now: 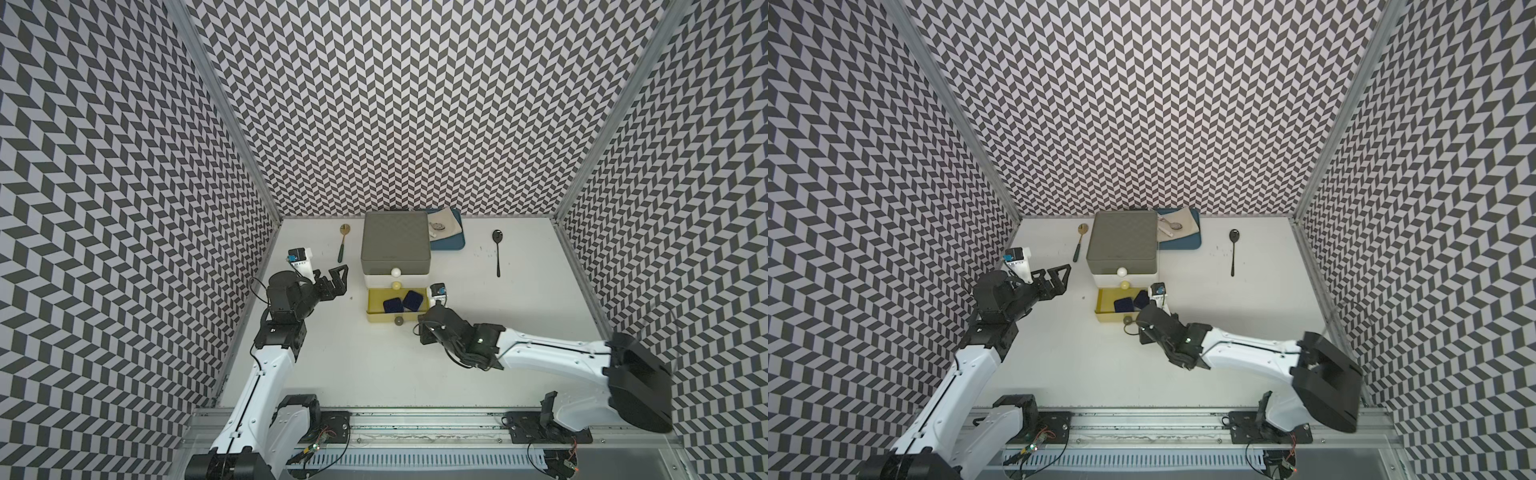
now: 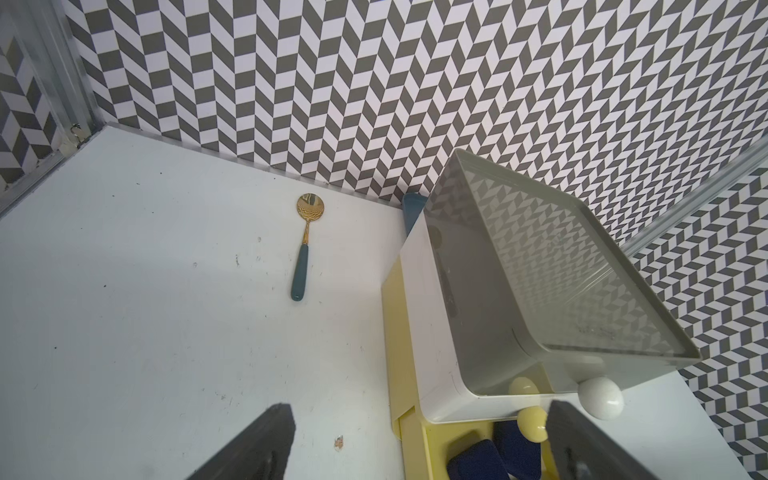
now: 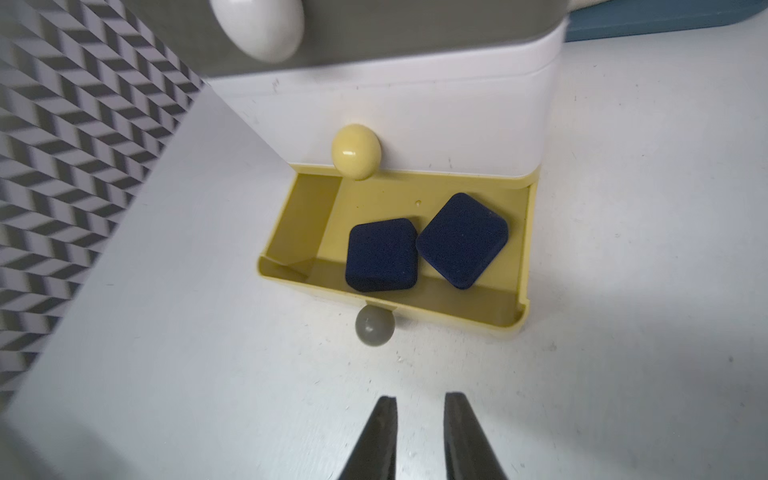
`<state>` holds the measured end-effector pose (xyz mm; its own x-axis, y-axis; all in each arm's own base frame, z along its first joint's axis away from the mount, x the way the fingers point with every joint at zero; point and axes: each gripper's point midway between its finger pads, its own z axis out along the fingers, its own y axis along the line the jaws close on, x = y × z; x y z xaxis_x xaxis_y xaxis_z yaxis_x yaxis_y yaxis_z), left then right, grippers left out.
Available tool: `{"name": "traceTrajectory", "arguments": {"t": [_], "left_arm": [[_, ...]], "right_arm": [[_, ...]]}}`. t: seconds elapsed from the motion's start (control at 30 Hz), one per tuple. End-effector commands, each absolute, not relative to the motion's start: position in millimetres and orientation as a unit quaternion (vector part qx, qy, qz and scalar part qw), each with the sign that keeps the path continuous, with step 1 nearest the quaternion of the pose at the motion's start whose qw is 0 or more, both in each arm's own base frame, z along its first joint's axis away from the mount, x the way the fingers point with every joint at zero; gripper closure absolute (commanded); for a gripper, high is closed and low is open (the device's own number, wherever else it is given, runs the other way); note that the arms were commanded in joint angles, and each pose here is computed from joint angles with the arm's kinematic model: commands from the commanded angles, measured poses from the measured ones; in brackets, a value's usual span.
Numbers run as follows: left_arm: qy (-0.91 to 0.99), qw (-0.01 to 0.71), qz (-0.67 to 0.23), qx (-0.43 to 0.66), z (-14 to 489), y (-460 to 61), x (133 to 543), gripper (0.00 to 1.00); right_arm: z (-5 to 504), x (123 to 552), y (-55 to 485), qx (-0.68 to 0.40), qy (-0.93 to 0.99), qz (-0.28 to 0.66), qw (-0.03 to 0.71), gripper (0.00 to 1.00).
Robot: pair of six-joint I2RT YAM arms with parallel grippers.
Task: Place the brooch boxes into the drawer by color
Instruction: Close the drawer in the storage box.
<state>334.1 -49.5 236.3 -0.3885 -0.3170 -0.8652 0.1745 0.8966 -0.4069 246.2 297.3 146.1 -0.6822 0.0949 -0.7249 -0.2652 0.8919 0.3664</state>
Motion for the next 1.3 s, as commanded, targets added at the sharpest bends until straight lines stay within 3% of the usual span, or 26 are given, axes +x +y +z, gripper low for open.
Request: {"name": "traceTrajectory", "arguments": {"t": [0.0,0.1,0.13,0.17,0.47,1.27], "left_arm": [[0.806,0.549,-0.218,-0.045,232.3,-46.9,334.0,0.00],[0.807,0.547,-0.219,-0.046,230.7,-47.2,334.2,0.00],[0.807,0.547,-0.219,-0.046,230.7,-47.2,334.1,0.00],[0.807,0.547,-0.219,-0.046,230.9,-47.2,333.9,0.00],[0.807,0.546,-0.220,-0.049,230.0,-46.4,334.2,0.00],[0.809,0.541,-0.225,-0.050,227.0,-47.3,334.1,0.00]], "right_arm": [[160.2,253.5,261.9,0.011,0.866,0.278,0.415,0.75],[148.1,274.6,205.5,0.076,0.864,0.245,0.434,0.75],[143.4,235.3,248.8,0.021,0.871,0.387,0.303,0.95],[144.5,227.1,251.3,0.011,0.865,0.418,0.275,1.00],[118.2,219.9,284.4,-0.060,0.878,0.452,0.144,1.00],[80.4,299.4,329.0,-0.027,0.884,0.432,0.175,1.00]]}}
